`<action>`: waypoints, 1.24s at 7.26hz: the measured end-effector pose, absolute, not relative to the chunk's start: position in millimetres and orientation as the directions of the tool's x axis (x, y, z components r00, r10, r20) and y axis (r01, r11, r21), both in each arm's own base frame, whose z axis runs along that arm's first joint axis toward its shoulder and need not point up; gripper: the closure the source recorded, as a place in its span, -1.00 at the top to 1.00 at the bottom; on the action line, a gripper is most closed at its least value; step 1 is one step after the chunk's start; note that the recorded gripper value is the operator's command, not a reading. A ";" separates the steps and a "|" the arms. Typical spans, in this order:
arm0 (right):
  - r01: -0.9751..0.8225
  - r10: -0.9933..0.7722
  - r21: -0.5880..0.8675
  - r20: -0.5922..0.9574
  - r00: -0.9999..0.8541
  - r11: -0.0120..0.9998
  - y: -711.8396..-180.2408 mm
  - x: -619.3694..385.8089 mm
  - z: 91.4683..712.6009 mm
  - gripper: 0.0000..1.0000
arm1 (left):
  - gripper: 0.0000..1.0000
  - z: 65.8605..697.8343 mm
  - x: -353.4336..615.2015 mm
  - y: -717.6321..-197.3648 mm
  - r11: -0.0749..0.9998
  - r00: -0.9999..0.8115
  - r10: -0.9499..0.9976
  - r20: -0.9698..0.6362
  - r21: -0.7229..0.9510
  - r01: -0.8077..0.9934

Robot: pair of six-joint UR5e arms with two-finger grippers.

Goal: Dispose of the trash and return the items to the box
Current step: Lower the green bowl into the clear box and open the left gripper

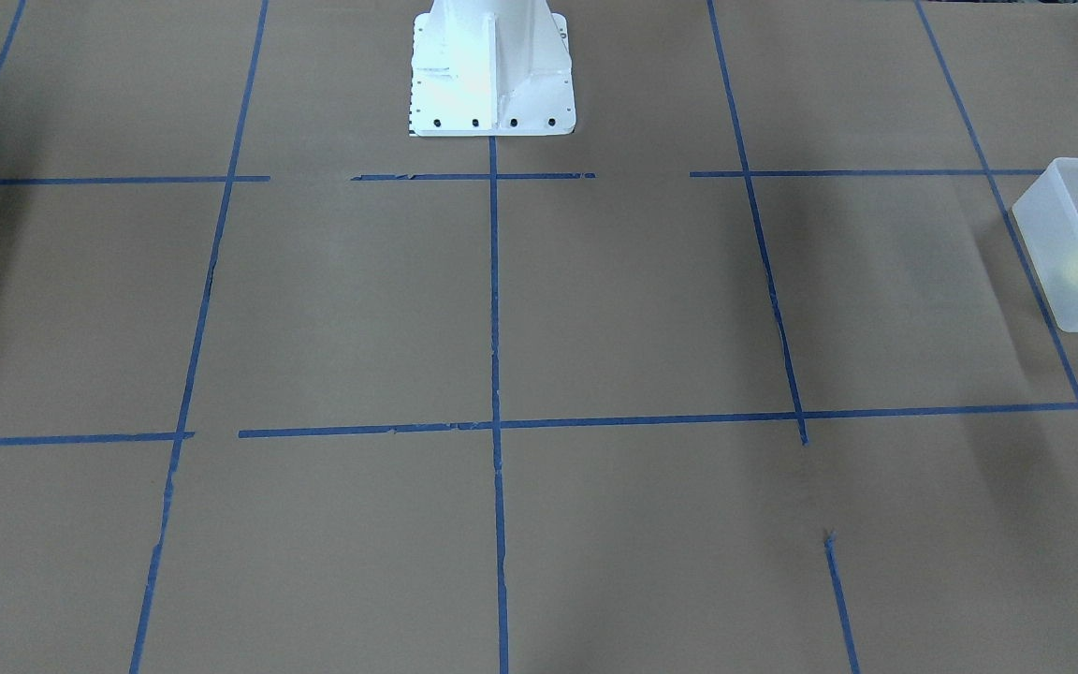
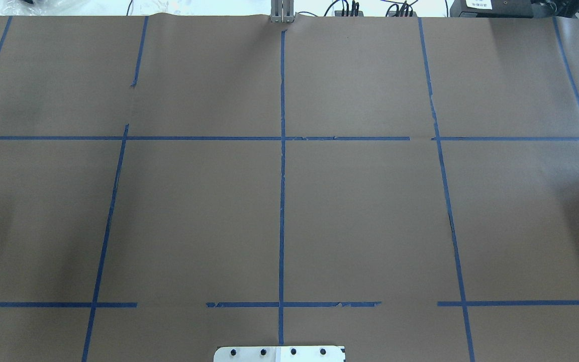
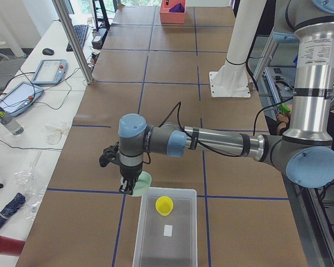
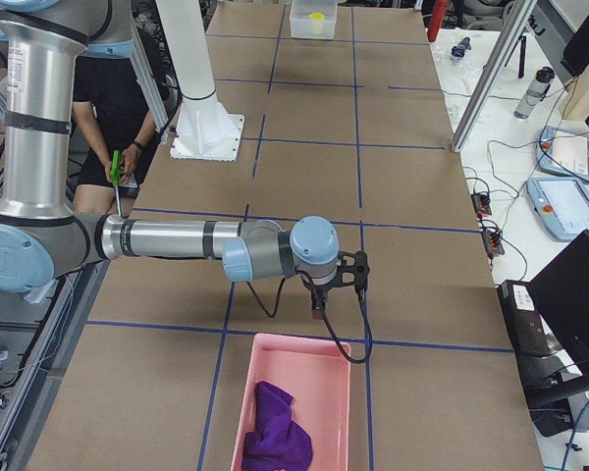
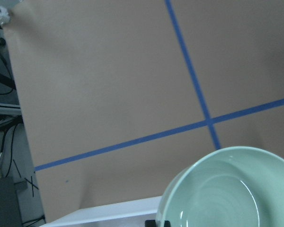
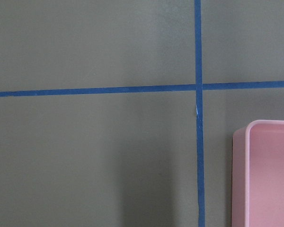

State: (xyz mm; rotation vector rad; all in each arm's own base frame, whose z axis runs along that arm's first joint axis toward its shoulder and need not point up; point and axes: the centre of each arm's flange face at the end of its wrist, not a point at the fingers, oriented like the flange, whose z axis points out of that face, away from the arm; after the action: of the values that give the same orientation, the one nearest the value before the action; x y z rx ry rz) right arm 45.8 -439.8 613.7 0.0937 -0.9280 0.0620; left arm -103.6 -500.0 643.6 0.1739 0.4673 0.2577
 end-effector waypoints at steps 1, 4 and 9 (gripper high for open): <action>-0.094 0.012 0.055 0.801 0.599 0.994 -440.0 45.9 613.5 1.00 | -1.00 679.4 -121.9 -487.9 0.952 0.854 0.299 -0.425 0.201 -0.233; -0.094 0.010 0.058 0.801 0.599 0.994 -440.2 45.9 612.5 1.00 | -0.22 773.3 -132.1 -447.4 0.948 0.849 0.313 -0.424 0.194 -0.253; -0.093 0.007 0.061 0.800 0.600 0.994 -440.4 46.0 611.4 1.00 | 1.00 780.2 -131.9 -440.6 0.944 0.849 0.322 -0.419 0.209 -0.255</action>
State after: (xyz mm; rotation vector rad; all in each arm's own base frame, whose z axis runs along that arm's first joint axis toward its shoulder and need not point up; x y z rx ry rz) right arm 46.0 -440.4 611.4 0.1001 -0.9260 0.0585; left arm -131.9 -440.6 780.2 0.1482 0.4667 0.3054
